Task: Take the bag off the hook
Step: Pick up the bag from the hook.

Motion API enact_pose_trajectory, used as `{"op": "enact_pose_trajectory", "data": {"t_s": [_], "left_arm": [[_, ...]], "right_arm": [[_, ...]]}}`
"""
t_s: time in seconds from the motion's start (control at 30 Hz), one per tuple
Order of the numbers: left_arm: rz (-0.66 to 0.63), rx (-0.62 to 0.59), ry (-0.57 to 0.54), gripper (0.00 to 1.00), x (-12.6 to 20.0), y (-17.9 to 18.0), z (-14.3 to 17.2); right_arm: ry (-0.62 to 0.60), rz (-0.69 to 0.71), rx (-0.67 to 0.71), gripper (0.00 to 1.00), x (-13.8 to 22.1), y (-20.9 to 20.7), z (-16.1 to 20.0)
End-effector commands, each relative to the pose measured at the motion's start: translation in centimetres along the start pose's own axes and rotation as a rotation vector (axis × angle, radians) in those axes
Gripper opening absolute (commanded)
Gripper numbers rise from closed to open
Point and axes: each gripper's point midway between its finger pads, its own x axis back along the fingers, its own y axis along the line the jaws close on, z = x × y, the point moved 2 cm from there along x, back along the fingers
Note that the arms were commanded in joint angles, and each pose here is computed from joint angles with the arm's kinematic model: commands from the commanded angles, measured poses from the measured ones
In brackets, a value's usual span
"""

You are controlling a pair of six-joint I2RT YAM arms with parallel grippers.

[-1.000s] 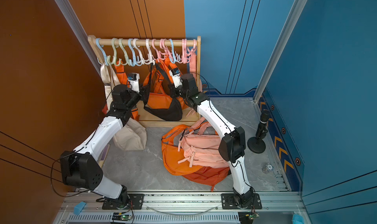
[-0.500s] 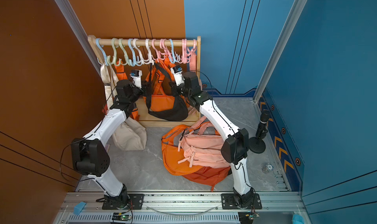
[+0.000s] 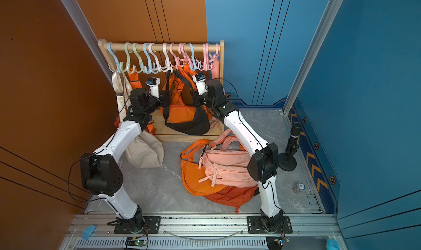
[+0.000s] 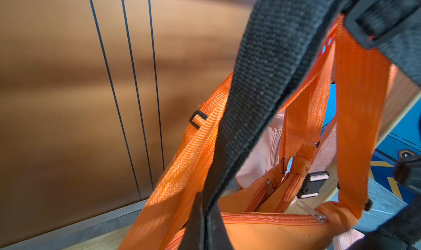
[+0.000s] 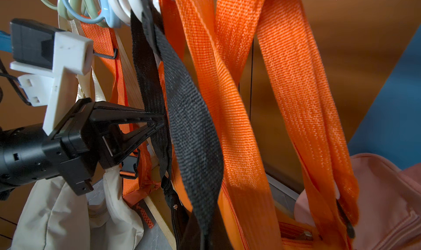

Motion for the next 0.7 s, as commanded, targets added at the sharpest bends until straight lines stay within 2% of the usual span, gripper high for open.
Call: {"op": "enact_pose_trajectory", "data": {"t_s": [0.0, 0.2, 0.23, 0.4, 0.67], "left_arm": [[0.025, -0.003, -0.068, 0.00, 2.1, -0.8, -3.0], [0.047, -0.035, -0.146, 0.00, 3.9, -1.8, -6.0], [0.046, -0.043, -0.157, 0.00, 4.2, -2.0, -6.5], [0.033, -0.063, -0.214, 0.00, 5.8, -2.3, -9.1], [-0.010, -0.050, -0.224, 0.00, 6.8, -2.1, -12.6]], "right_arm": [[-0.009, -0.019, -0.019, 0.00, 0.4, 0.3, -0.5], [-0.022, -0.045, -0.025, 0.00, 0.7, 1.1, -1.6], [-0.002, -0.048, -0.031, 0.00, -0.1, 1.0, -0.7], [-0.016, -0.071, -0.035, 0.00, -0.6, 2.1, -1.5], [-0.044, -0.083, -0.024, 0.00, -0.7, 3.6, -3.3]]}}
